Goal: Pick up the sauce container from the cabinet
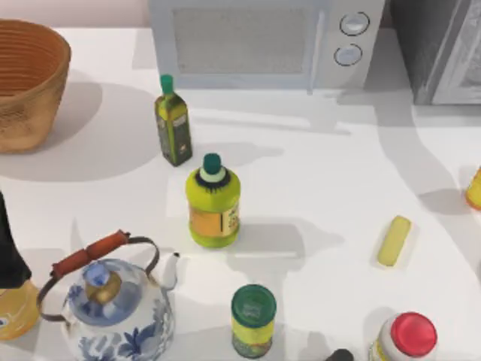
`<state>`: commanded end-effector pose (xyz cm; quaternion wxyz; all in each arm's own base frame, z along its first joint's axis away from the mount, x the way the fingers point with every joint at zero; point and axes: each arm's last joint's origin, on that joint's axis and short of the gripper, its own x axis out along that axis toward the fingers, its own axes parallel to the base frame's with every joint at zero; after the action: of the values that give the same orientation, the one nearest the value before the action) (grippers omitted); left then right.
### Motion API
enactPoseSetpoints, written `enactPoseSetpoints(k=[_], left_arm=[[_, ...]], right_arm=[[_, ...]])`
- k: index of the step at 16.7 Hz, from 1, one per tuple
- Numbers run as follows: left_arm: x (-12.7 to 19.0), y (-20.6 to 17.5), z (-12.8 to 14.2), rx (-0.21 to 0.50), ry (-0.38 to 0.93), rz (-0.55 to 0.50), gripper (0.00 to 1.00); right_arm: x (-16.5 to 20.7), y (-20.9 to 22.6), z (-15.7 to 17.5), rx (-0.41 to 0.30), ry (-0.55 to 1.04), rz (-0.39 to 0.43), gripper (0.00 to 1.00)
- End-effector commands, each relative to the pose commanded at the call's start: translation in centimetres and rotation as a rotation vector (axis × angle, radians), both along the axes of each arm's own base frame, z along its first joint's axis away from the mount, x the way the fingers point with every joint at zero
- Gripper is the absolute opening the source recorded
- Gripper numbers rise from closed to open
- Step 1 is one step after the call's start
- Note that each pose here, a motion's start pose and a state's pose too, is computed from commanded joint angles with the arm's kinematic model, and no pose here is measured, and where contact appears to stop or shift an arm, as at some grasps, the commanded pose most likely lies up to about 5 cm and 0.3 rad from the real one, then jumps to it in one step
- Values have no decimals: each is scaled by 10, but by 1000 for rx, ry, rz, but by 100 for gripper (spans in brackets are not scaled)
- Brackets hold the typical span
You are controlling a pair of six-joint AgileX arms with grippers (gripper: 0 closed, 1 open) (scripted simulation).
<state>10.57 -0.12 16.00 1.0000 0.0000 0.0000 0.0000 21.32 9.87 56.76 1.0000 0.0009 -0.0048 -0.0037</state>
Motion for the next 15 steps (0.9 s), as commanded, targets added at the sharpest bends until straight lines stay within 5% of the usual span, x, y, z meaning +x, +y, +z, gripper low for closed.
enactPoseSetpoints(k=[15], left_arm=[[0, 0, 0, 0, 0, 0, 100]], right_arm=[[-39, -38, -35, 16, -31, 2, 0]])
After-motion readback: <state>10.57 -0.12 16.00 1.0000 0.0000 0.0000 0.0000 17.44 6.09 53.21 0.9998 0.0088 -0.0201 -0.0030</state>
